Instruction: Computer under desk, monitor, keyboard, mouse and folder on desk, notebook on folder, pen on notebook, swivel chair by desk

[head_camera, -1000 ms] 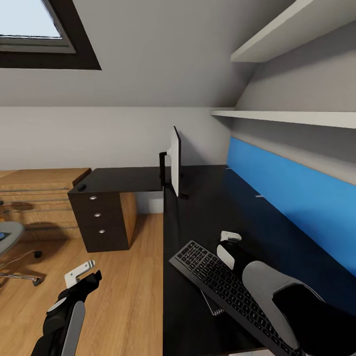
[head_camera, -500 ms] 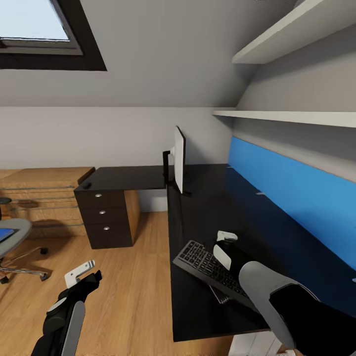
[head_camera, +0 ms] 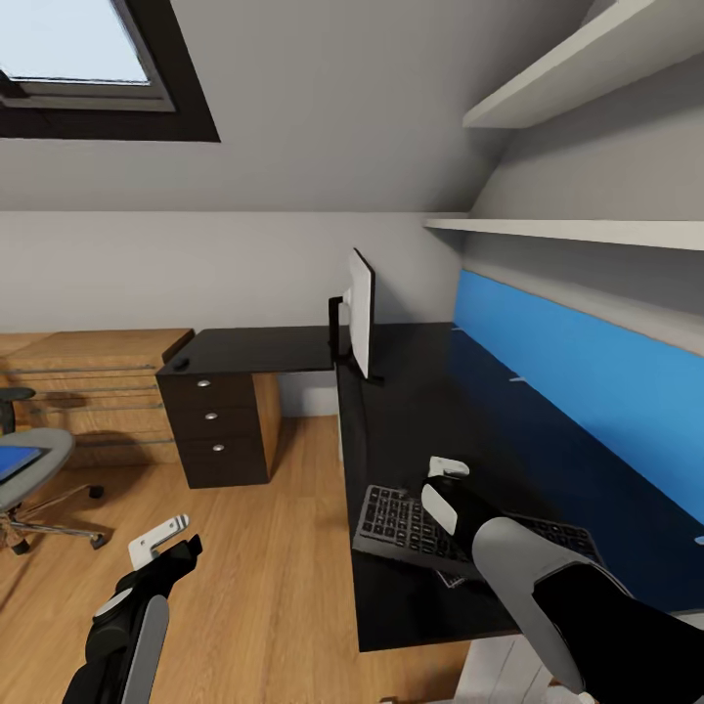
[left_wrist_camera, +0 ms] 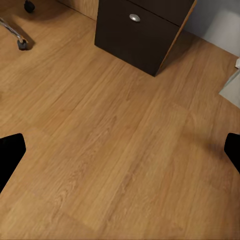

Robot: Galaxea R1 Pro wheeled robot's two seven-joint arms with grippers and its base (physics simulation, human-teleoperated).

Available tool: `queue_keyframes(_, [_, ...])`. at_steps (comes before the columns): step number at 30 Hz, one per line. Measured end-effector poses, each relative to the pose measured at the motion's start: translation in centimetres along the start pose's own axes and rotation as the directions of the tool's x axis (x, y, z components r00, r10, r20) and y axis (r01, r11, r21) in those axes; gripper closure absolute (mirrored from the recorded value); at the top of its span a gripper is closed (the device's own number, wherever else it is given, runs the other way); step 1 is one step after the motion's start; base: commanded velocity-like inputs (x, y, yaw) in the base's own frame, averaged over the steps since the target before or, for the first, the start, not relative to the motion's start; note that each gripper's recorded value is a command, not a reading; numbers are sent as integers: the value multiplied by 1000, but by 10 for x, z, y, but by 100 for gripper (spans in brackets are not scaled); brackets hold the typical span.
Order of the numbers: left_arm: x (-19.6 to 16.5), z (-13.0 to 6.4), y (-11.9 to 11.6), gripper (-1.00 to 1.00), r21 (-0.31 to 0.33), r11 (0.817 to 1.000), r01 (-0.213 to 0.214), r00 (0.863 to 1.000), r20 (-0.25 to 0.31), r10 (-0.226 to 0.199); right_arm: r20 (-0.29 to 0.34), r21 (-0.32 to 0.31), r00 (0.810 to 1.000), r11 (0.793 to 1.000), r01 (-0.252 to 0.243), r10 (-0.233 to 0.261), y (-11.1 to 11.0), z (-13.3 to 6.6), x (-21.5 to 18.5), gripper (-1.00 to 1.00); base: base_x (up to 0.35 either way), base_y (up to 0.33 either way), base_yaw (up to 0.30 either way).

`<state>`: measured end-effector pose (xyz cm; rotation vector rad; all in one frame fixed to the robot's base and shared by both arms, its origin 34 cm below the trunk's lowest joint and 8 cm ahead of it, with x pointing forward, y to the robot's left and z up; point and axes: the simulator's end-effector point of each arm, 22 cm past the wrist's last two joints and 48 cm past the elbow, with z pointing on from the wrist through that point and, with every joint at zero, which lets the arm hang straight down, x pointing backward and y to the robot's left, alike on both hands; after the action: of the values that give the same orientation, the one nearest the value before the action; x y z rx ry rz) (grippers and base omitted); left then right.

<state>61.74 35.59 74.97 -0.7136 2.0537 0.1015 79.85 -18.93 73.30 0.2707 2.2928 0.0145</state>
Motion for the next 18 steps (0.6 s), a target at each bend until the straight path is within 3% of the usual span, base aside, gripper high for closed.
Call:
queue_keyframes(9, [15, 1, -19, -100, 32, 999, -41, 999, -27, 41, 0, 3, 1000, 1000, 11, -11, -1, 0, 1, -100, -79, 96, 0])
queue_keyframes(18, [20, 1, -23, -100, 40, 998, -51, 998, -36, 52, 0, 3, 1000, 1000, 14, -14, -1, 0, 1, -100, -99, 89, 0])
